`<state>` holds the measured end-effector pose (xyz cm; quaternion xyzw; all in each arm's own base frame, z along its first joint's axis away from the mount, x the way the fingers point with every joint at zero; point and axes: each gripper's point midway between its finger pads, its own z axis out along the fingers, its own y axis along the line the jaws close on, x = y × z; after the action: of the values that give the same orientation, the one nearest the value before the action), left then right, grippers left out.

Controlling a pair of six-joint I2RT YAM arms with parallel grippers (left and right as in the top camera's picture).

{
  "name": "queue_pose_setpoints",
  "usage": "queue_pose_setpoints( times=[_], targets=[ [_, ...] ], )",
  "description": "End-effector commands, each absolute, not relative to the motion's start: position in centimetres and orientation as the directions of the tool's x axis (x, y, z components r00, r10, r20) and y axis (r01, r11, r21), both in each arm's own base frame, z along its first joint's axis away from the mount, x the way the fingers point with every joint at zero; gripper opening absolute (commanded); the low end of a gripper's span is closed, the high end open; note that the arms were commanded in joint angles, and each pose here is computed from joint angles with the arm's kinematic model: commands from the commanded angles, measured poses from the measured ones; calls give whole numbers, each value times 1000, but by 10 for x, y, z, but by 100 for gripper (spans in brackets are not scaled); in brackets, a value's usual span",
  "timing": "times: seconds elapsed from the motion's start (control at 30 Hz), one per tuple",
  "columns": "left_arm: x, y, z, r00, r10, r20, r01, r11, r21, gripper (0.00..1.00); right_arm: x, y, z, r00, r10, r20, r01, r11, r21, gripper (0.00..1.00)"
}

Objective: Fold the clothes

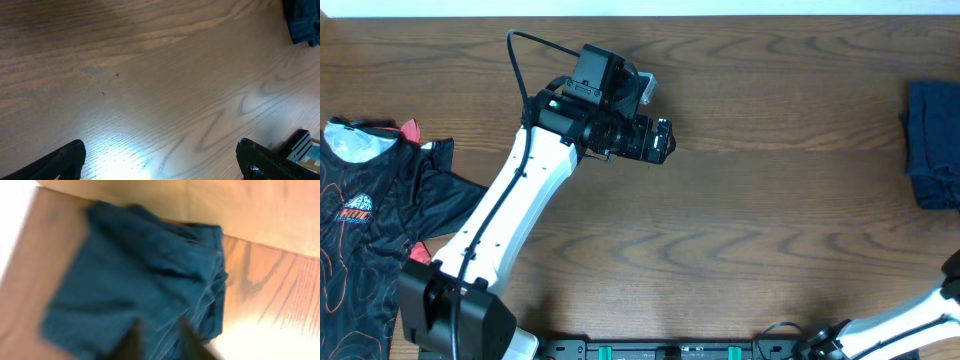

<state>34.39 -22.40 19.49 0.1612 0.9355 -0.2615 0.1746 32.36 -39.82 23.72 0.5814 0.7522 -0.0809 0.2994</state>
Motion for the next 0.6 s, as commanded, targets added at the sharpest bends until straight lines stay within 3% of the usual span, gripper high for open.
queue_pose_setpoints(
  times=[0.0, 0.17, 0.33, 0.57],
  targets=[
    [335, -221, 234, -834, 212, -509, 455, 785, -420, 98, 328, -363, 295, -141, 791, -595, 870, 386, 306, 56],
    [311, -197, 283, -769, 181, -614, 469, 812, -348, 98, 322, -314, 357, -137, 754, -643, 788, 476, 391, 88],
    [271, -158, 335, -675, 135, -725, 447, 857, -256, 98, 310, -266, 413, -133, 702, -700, 675, 581, 454, 99],
    [194, -119, 403, -477, 48, -878, 481, 850, -214, 98, 282, -211, 453, -131, 681, -720, 576, 643, 504, 99]
  ],
)
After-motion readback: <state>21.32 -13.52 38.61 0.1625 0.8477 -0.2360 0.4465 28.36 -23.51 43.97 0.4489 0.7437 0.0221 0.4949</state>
